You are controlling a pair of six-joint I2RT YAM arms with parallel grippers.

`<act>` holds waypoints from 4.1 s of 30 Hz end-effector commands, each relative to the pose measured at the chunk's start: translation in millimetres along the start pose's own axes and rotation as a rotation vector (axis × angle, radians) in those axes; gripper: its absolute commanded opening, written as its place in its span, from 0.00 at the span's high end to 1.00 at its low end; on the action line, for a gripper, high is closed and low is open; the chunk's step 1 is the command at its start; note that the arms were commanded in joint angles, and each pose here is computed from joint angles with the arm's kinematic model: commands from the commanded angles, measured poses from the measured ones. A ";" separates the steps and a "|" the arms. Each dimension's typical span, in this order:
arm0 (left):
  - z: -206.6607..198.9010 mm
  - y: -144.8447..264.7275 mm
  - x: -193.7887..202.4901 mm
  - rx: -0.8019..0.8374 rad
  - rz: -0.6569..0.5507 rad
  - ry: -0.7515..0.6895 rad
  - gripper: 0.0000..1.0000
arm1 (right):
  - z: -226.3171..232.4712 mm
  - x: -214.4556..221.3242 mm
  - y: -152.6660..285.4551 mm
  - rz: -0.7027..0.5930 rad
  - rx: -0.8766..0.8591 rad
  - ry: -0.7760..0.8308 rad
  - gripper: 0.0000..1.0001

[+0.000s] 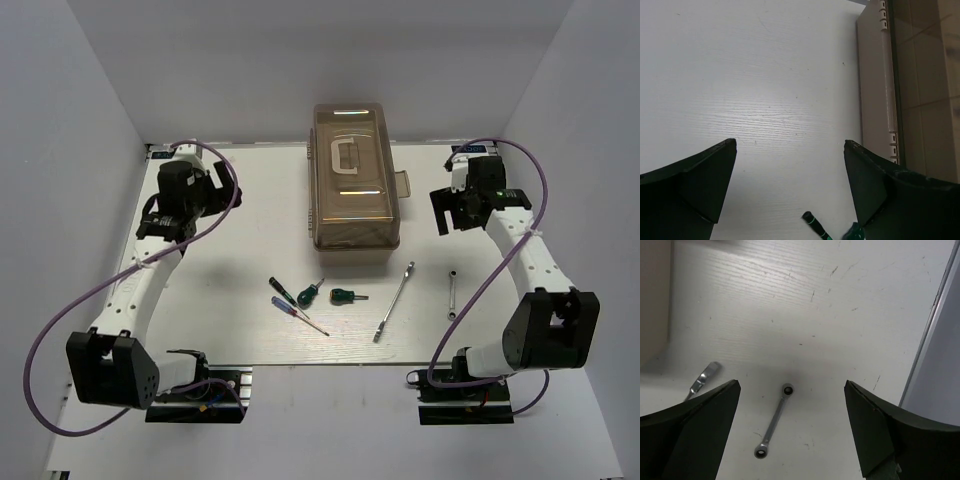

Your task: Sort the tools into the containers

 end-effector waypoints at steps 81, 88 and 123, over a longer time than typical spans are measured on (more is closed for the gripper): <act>-131.7 -29.6 -66.8 0.713 0.078 0.062 0.17 | 208.5 -233.1 -41.0 -0.188 -0.625 -0.448 0.36; -132.9 -47.2 -59.0 0.742 0.125 0.094 0.17 | 205.3 -254.9 -23.8 -0.266 -0.816 -0.486 0.39; -199.9 -133.8 -16.2 0.850 0.352 0.179 0.18 | 172.9 -269.7 -7.8 -0.353 -0.984 -0.550 0.55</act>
Point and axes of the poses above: each gripper's point midway between its finger pads, its own y axis back along the fingers, its own z axis along the line the jaws close on, x = y × z, the point moved 5 cm from there along y, back along the fingers, and after that the axes turned 12 degrees about y, right-handed, at the moved point
